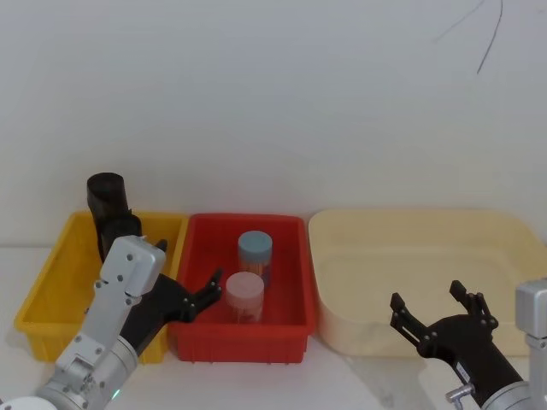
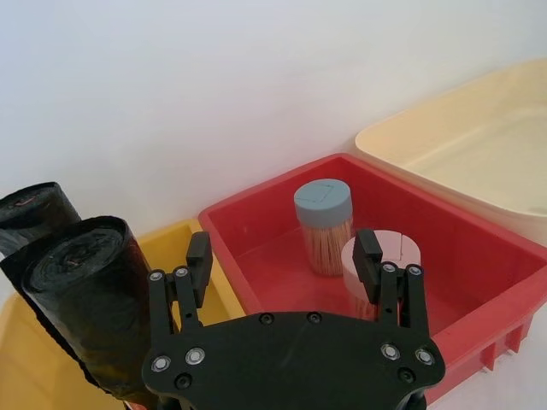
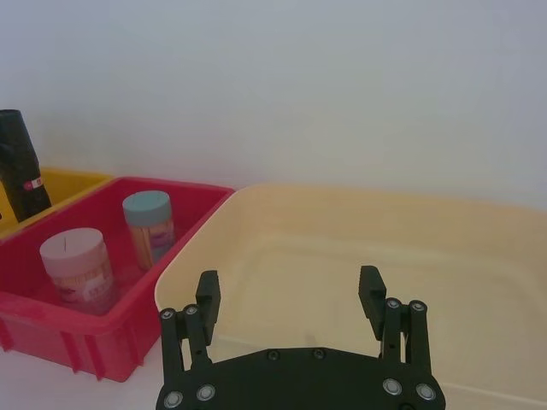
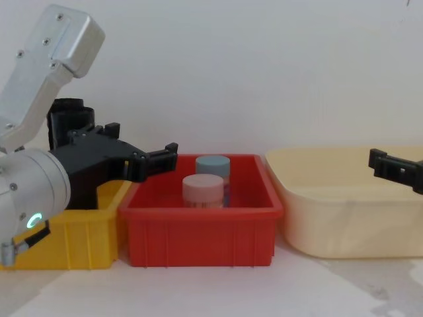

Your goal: Pick up the garbage bag with the one hand and transfer it to the other hand.

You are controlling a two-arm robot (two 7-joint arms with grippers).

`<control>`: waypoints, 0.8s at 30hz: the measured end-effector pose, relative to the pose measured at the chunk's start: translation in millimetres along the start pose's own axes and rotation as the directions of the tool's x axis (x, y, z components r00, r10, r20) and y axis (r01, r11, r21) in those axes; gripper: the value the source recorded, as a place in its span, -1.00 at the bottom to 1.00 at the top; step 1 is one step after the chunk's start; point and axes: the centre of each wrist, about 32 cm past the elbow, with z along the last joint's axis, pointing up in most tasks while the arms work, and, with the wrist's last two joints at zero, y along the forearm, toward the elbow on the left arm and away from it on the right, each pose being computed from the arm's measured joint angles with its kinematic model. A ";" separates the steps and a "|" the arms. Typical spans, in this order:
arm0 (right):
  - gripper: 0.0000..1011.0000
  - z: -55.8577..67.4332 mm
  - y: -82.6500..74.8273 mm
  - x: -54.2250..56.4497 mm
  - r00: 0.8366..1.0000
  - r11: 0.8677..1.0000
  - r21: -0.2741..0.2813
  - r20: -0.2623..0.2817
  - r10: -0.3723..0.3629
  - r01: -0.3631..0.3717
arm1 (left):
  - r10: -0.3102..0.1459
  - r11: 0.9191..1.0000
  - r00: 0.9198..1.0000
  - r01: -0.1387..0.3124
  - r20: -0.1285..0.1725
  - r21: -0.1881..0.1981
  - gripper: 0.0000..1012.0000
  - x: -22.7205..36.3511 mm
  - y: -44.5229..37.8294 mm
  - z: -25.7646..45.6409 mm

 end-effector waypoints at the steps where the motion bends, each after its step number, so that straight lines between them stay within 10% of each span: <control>1: 0.98 0.0 0.0 0.0 1.000 1.000 0.000 0.000 0.000 0.000 | 0.000 1.000 1.000 0.000 0.000 0.000 0.98 0.0 0.0 0.0; 24: 0.98 0.0 0.0 0.0 1.000 1.000 0.000 0.000 0.000 0.000 | 0.000 1.000 1.000 0.000 0.000 0.000 0.98 0.0 0.0 0.0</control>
